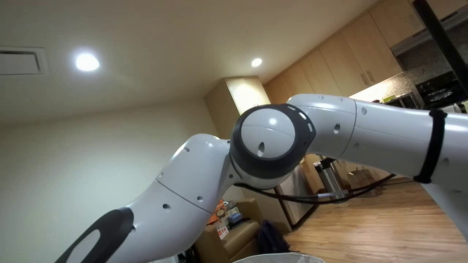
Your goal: Take the checkered shirt out of the laundry bag and place it on the sofa
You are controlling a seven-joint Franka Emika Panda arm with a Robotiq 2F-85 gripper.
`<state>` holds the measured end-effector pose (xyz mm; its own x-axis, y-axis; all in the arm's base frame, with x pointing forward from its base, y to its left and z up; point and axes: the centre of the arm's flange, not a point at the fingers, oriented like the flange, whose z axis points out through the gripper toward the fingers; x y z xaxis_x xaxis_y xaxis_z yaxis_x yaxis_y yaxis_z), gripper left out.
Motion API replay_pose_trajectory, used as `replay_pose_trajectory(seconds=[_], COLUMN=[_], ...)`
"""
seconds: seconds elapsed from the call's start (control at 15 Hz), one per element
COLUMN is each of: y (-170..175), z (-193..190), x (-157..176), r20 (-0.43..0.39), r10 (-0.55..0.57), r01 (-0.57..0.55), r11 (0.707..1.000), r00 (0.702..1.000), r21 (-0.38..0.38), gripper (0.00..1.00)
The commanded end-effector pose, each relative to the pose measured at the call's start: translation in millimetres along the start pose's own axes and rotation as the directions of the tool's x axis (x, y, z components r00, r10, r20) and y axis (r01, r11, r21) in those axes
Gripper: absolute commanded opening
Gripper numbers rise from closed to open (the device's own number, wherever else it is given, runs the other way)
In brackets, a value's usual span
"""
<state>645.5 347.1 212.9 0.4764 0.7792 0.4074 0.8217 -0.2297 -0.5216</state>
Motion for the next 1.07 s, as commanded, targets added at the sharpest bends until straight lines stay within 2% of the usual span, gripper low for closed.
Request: replay_pose_trajectory(seconds=[0.0, 0.13, 0.27, 0.47, 0.67, 0.73, 0.8, 0.87, 1.0], y=[-1, 10, 21, 32, 40, 43, 1, 3, 8], z=[-5, 6, 26, 70, 123, 135, 119, 133, 146], x=[1, 15, 31, 52, 50, 45, 7, 5, 3], r20=[0.042, 0.139, 0.255, 0.427, 0.57, 0.586, 0.544, 0.565, 0.573], r10=[0.049, 0.08, 0.107, 0.092, 0.038, 0.013, 0.038, 0.031, 0.028], r01=[-0.046, -0.064, -0.073, -0.026, 0.084, 0.105, 0.067, 0.082, 0.09], r11=[0.997, 0.992, 0.988, 0.987, 0.979, 0.98, 0.983, 0.981, 0.98], r00=[0.998, 0.987, 0.961, 0.9, 0.821, 0.81, 0.838, 0.825, 0.819], r21=[-0.067, -0.112, -0.139, -0.159, -0.187, -0.168, -0.172, -0.174, -0.175], gripper=[0.08, 0.08, 0.08, 0.08, 0.08, 0.08, 0.14, 0.14, 0.14])
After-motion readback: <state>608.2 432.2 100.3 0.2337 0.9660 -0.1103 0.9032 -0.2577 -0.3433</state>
